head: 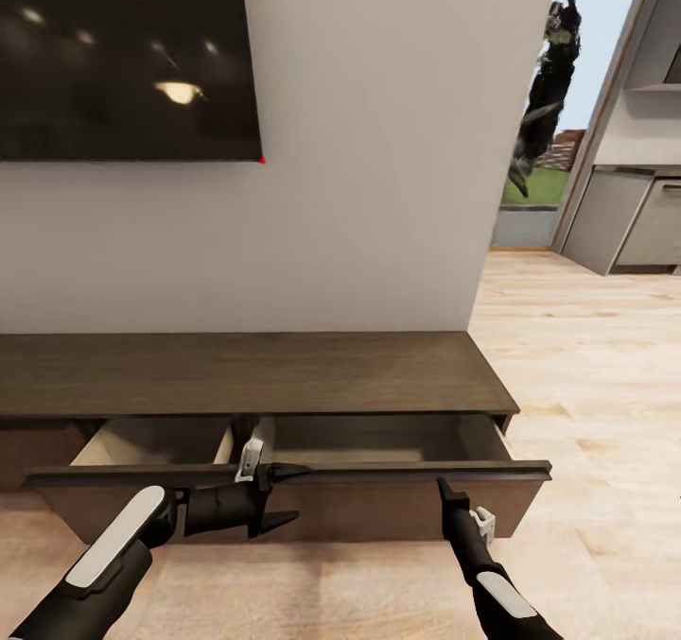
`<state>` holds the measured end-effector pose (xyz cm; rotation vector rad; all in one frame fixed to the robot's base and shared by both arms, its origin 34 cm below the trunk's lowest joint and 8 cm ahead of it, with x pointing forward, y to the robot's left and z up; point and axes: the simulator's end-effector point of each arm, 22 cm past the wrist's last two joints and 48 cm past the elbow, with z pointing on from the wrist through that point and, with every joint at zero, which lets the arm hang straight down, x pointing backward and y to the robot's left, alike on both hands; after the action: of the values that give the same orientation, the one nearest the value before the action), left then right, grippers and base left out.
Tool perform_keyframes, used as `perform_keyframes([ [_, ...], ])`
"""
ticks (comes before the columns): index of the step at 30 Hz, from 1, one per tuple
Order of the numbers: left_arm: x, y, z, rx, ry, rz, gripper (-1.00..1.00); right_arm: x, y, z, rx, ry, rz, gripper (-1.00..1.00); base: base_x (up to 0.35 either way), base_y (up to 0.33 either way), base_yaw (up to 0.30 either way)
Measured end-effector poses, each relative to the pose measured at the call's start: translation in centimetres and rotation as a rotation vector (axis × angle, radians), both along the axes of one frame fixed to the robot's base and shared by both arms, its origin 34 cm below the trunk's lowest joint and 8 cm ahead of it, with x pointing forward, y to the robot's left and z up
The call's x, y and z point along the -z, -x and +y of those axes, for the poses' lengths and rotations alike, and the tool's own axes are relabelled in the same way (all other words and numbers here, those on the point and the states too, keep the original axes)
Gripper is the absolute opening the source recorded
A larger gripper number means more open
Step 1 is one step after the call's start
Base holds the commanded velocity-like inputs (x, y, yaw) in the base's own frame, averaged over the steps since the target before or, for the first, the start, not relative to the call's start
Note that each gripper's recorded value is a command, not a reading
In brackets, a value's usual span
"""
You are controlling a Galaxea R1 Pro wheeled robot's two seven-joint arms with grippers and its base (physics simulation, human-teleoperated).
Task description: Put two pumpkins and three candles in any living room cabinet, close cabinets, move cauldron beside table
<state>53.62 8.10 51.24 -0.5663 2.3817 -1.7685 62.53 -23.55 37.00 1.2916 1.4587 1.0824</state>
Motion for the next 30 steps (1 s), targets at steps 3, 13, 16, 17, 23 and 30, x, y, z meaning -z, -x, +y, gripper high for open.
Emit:
perform_keyframes([
  [3,0.00,0.01,0.00,0.000,0.000,0.000,1.00,-0.01,0.00,-0.01,0.000,0.000,0.000,-1.00,-0.066,0.000,0.000],
  [13,-0.02,0.01,-0.01,0.000,0.000,0.000,1.00,-0.01,0.01,-0.02,0.000,-0.001,0.000,-1.00,-0.047,0.000,0.000],
  [16,-0.01,0.01,-0.02,0.000,0.000,0.000,1.00,-0.01,0.01,-0.02,0.000,-0.001,0.000,-1.00,-0.034,0.000,0.000],
  [17,0.00,0.01,-0.02,0.000,0.000,0.000,1.00,0.00,-0.03,-0.02,0.001,-0.001,0.002,-1.00,-0.105,0.000,0.000],
  [23,0.00,0.01,-0.01,0.000,-0.001,0.000,1.00,-0.01,0.01,-0.03,0.001,-0.003,0.000,-1.00,-0.054,0.000,0.000],
  [30,0.02,0.00,0.00,0.000,-0.001,0.000,1.00,-0.01,0.01,-0.04,0.001,-0.003,0.000,-1.00,-0.038,0.000,0.000],
])
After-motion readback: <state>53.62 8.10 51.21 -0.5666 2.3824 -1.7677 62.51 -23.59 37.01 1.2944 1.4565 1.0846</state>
